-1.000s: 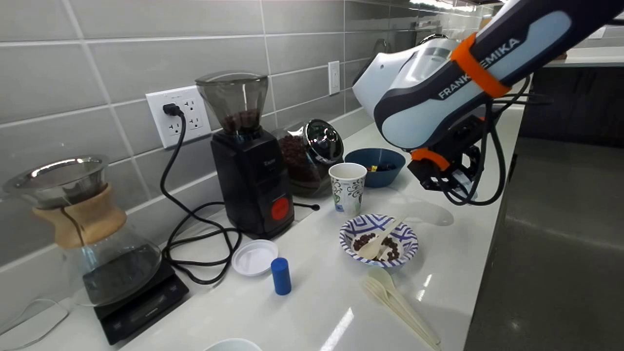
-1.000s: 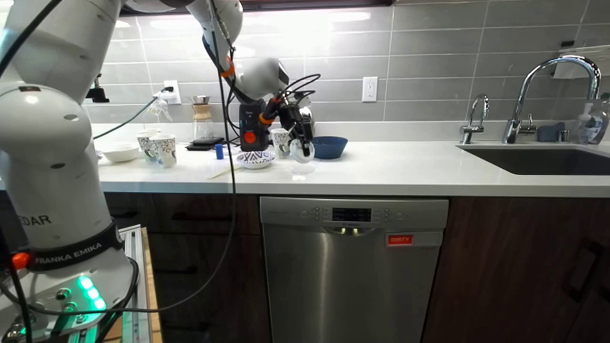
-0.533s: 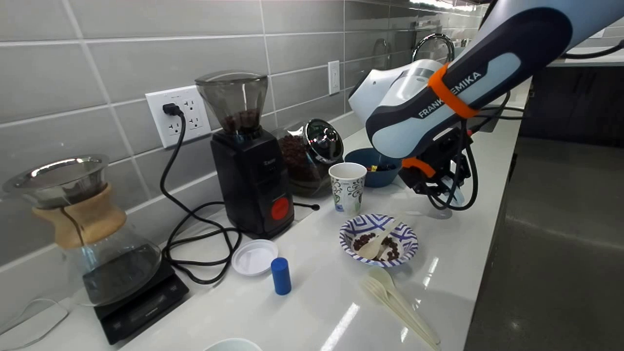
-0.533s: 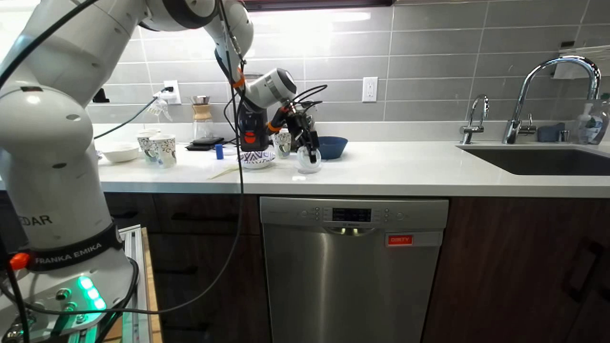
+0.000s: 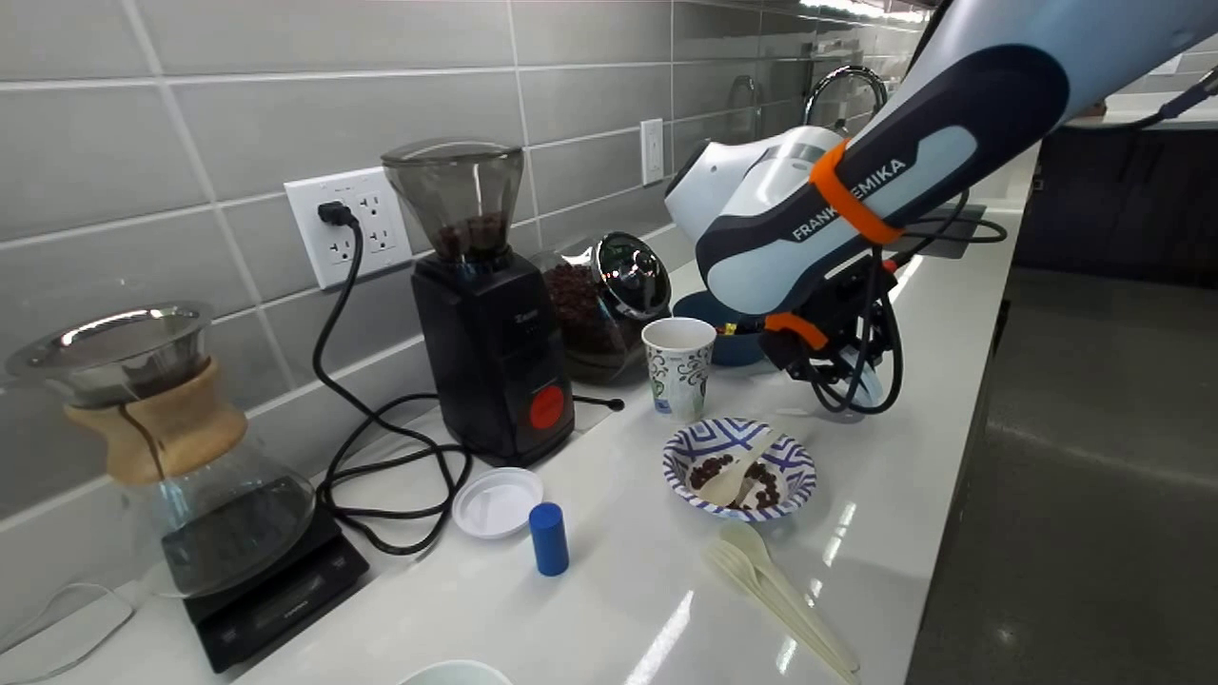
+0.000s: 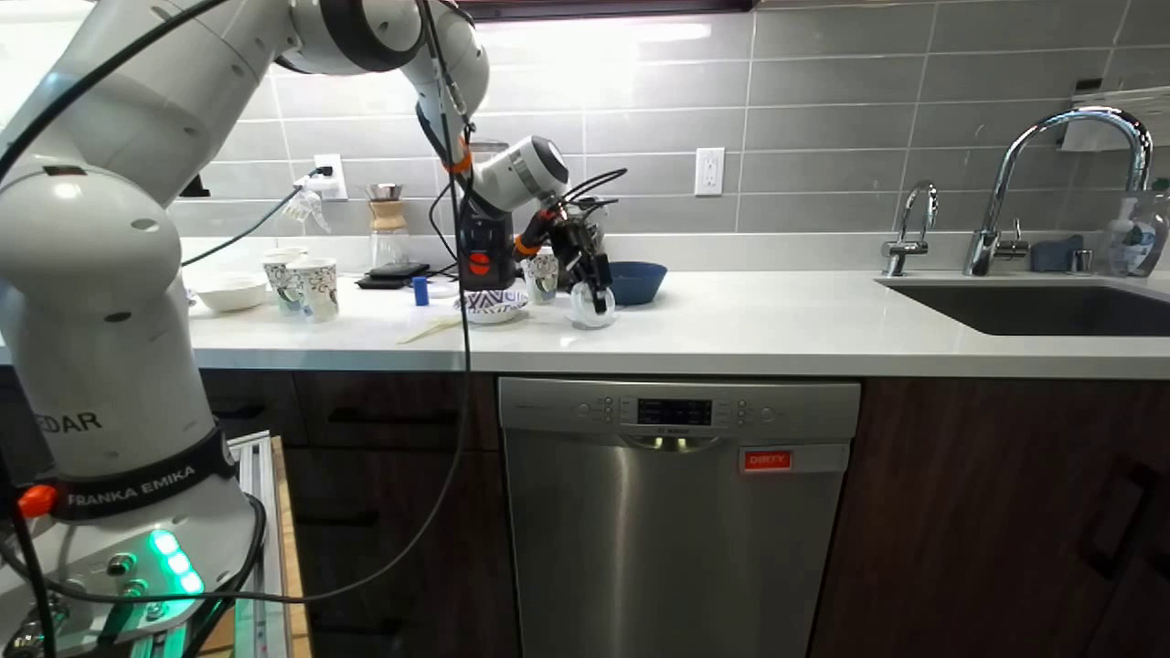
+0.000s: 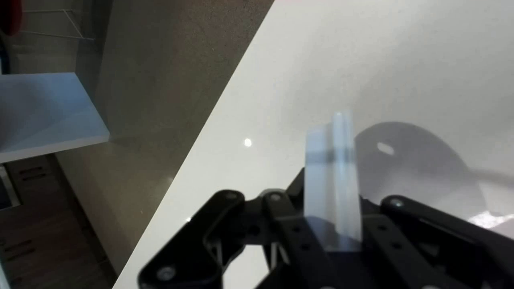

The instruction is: Move the coffee cup lid to the right

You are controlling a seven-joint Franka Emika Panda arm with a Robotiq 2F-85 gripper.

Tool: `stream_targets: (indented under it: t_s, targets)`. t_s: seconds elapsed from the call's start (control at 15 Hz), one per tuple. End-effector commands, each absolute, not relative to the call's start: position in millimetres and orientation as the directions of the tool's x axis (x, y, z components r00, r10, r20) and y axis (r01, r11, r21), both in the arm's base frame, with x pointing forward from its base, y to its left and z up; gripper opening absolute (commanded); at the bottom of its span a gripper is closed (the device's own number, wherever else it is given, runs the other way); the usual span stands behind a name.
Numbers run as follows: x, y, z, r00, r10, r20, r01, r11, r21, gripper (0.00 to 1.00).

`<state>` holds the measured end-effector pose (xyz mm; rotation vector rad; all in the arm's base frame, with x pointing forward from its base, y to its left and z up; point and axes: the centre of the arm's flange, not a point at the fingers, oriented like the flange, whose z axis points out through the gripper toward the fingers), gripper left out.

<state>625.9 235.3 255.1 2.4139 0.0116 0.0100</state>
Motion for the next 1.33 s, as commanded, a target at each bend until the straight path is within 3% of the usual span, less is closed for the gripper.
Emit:
stream_targets:
  t_s: [0.0,0.07,0.13,0.73,1.27]
  targets:
    - [637,245,249,1.000,0.025,-0.010,0.025,-0.757,0.653,0.14]
    - [638,246,247,1.000,0.027,-0.012,0.029,-0.757,0.653,0.29]
    - [637,248,247,1.000,0.027,-0.016,0.031,-0.759,0.650,0.38]
    - [639,265,251,0.999,0.050,-0.015,0.049,-0.788,0.614,0.98]
    - [637,263,285,1.000,0.009,0.006,0.006,-0.922,0.388,1.00]
